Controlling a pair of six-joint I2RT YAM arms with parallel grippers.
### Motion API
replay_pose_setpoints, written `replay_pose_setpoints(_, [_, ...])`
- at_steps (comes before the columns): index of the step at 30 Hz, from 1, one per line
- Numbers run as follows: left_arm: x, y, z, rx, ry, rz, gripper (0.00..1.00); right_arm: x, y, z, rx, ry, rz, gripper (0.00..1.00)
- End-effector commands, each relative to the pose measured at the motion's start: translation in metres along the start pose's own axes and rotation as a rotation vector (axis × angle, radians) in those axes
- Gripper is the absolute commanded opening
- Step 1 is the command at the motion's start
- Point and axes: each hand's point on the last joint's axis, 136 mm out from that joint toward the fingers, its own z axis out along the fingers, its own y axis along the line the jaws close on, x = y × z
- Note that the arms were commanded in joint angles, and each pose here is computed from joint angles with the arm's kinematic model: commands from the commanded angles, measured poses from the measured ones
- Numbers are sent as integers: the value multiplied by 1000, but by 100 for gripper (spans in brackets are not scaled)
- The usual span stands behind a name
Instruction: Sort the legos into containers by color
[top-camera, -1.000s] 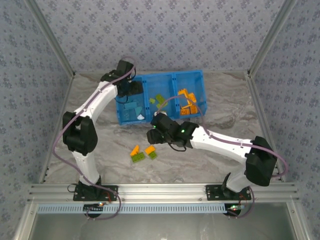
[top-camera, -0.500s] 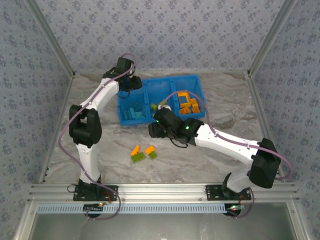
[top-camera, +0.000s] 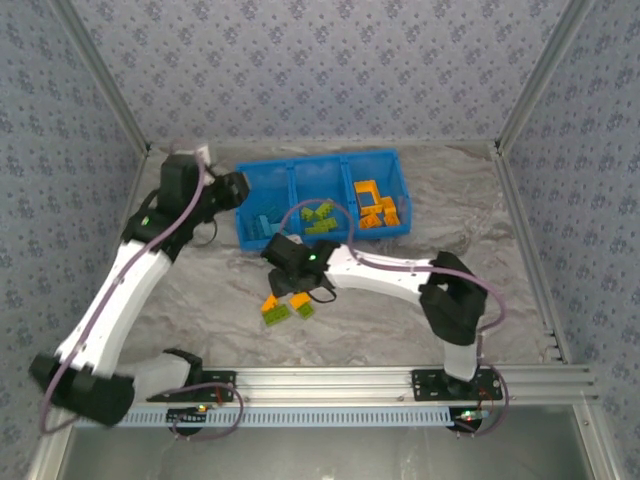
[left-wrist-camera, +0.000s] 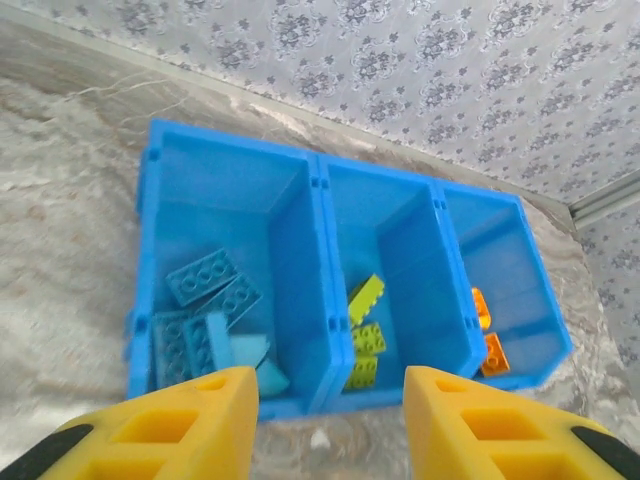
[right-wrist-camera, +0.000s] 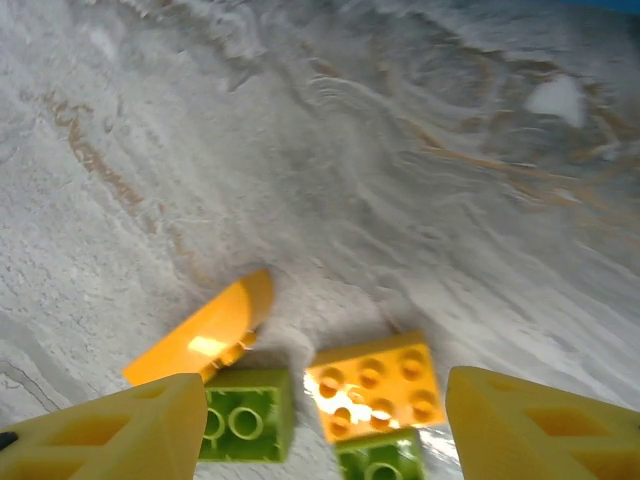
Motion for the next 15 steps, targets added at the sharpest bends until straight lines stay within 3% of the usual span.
replay_pose_setpoints(1, [27, 21, -42, -32, 3, -33, 43, 10, 7, -1, -15, 126, 24, 66])
replay_pose_setpoints(6, [65, 41, -89, -28, 41, -36, 43, 18, 20, 11, 9, 191, 198, 61])
replay_pose_setpoints(15, [103, 49, -119, 72, 48, -65, 44, 23, 42, 39, -28, 234, 392, 59])
